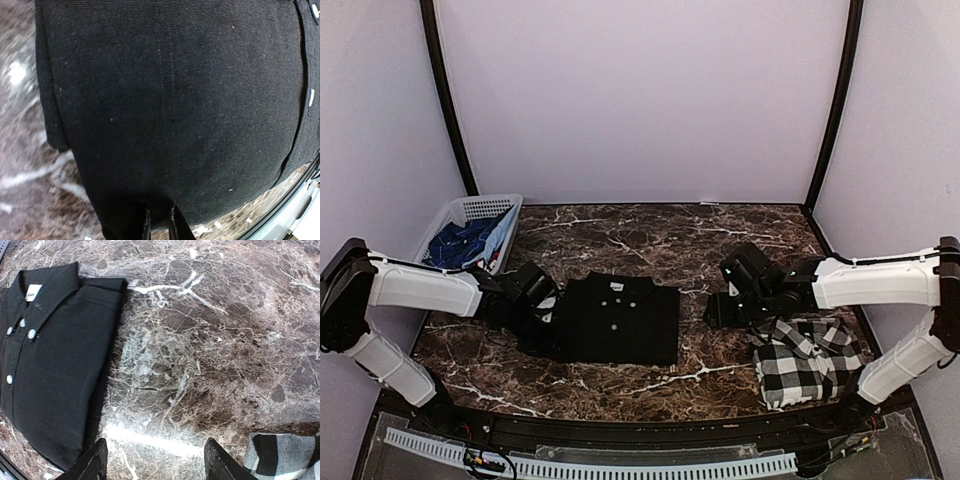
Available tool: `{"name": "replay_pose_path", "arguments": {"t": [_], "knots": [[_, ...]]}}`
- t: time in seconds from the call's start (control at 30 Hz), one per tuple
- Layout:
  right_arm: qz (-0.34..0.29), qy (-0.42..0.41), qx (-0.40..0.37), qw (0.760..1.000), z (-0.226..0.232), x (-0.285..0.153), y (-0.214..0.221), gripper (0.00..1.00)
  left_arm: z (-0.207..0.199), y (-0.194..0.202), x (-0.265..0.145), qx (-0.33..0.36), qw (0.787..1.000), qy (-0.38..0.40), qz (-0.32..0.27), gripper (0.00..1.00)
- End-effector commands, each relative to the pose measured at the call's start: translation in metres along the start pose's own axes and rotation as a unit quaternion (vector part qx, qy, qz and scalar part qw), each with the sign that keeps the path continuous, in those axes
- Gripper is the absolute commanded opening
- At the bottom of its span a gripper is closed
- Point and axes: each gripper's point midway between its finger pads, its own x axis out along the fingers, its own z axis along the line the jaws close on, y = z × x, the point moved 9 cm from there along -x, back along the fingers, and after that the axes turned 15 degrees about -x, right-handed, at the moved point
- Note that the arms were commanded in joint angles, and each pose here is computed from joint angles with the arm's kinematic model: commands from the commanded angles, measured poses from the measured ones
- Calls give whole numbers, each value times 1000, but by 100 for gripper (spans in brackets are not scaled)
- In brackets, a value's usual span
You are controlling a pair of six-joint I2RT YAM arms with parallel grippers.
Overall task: Fold and stack the long sleeve shirts
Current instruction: Move the square-folded shirt to the center of the board.
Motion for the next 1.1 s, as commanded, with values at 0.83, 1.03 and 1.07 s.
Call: {"name": "replay_pose_path", "arguments": {"t": [0.83, 1.03, 1.07], "knots": [[88, 160, 70, 981, -43, -30, 40, 59, -103, -43, -56, 86, 985, 147, -37, 22], [91, 188, 68, 976, -49, -11, 33, 54, -111, -49, -50, 90, 983, 158, -34, 22], [89, 188, 67, 976, -49, -9, 31, 53, -112, -50, -50, 91, 982, 160, -36, 22]]}}
